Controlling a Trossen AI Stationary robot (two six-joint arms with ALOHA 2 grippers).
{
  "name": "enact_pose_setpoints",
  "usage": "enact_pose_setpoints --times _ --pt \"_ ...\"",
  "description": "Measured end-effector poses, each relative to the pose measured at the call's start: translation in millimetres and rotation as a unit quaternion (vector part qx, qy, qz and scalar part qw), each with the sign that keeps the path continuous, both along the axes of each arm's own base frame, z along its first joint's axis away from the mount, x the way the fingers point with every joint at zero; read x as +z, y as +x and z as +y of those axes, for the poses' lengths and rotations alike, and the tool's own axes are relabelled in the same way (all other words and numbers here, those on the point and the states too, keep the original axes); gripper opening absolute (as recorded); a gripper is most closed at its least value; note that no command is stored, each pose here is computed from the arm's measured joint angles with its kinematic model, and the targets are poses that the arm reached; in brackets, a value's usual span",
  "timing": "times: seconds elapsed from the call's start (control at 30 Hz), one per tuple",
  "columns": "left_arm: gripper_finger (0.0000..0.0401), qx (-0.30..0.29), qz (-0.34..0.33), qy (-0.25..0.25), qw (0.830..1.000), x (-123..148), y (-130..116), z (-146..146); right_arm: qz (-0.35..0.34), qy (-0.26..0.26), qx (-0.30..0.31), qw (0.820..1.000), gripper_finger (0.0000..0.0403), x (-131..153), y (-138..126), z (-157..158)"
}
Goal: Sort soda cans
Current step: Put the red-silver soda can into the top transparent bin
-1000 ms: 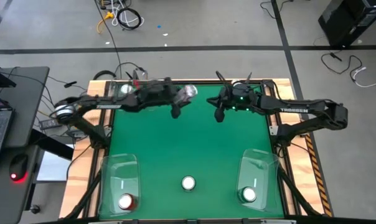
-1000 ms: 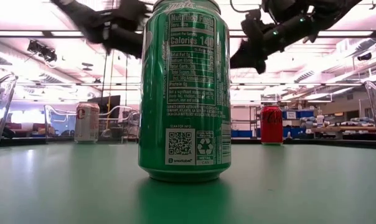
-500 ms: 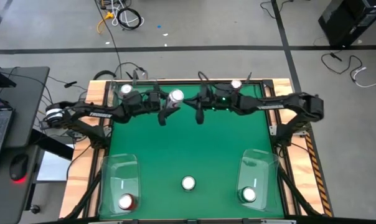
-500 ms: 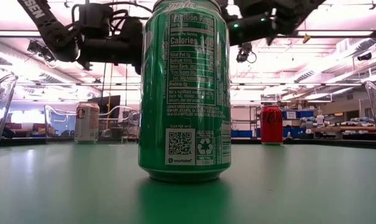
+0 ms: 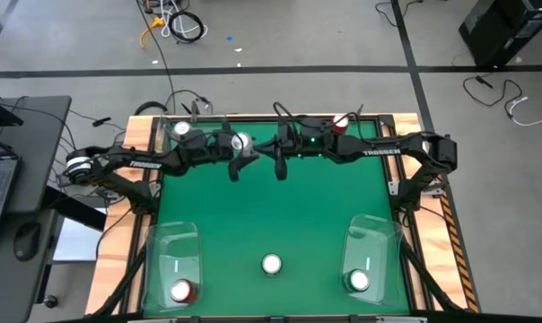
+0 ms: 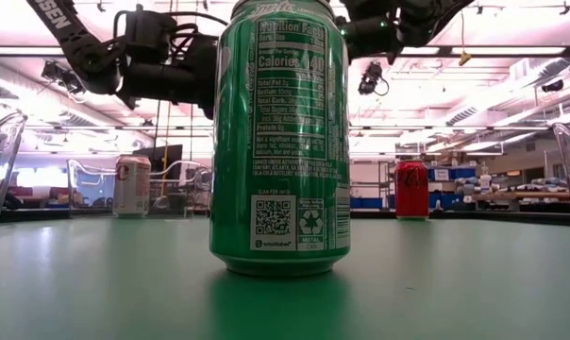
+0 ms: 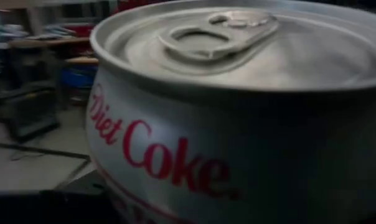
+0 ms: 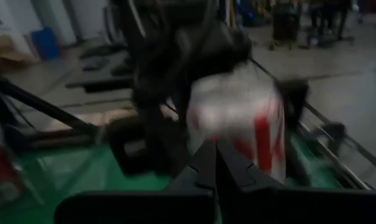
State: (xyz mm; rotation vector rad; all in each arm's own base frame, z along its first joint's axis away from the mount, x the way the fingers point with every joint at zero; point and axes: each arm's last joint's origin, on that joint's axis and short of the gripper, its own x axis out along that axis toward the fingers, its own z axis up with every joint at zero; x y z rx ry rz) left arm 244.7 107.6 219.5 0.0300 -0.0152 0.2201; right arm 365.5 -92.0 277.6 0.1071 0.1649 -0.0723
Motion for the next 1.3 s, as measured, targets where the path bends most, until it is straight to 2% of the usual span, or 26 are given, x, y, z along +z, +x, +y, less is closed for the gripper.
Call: enact_pose_setpoints --times 0.2,0.3,0.47,0.53,0.73,0.9,1.07,1.17,1.3 --pt "0.0297 0.066 0.001 0.001 0.998 17 -22 13 0.023 -0.005 -0.003 1.0 0.0 -1 -3 0" --pt "0.0297 0.141 0.017 0.013 0.99 26 -36 16 0.038 -0.002 -0.007 0.999 0.0 -4 -4 0" --pt "0.0297 0.273 0.053 0.017 0.96 34 -55 13 0.04 -0.003 -0.008 0.999 0.0 -5 -4 0" --pt "0.0297 0.318 0.061 0.001 0.946 32 -59 14 0.041 -0.003 -0.008 0.999 0.0 -5 -4 0" --pt "0.0297 0.437 0.048 -0.046 0.897 0 -67 16 0.042 -0.003 -0.008 0.999 0.0 -5 -4 0" --pt "0.0297 0.445 -0.017 -0.053 0.894 -13 -71 13 0.051 0.0 -0.008 0.999 0.0 -7 -5 0" --pt "0.0297 0.464 -0.009 -0.075 0.883 -33 -73 13 0.053 0.0 -0.008 0.999 0.0 -8 -5 0" --pt "0.0297 0.493 -0.001 -0.077 0.866 -40 -73 15 0.053 0.001 -0.008 0.999 0.0 -8 -5 0" --pt "0.0297 0.504 0.002 -0.077 0.86 -45 -70 17 0.055 0.001 -0.008 0.998 0.0 -8 -5 1"
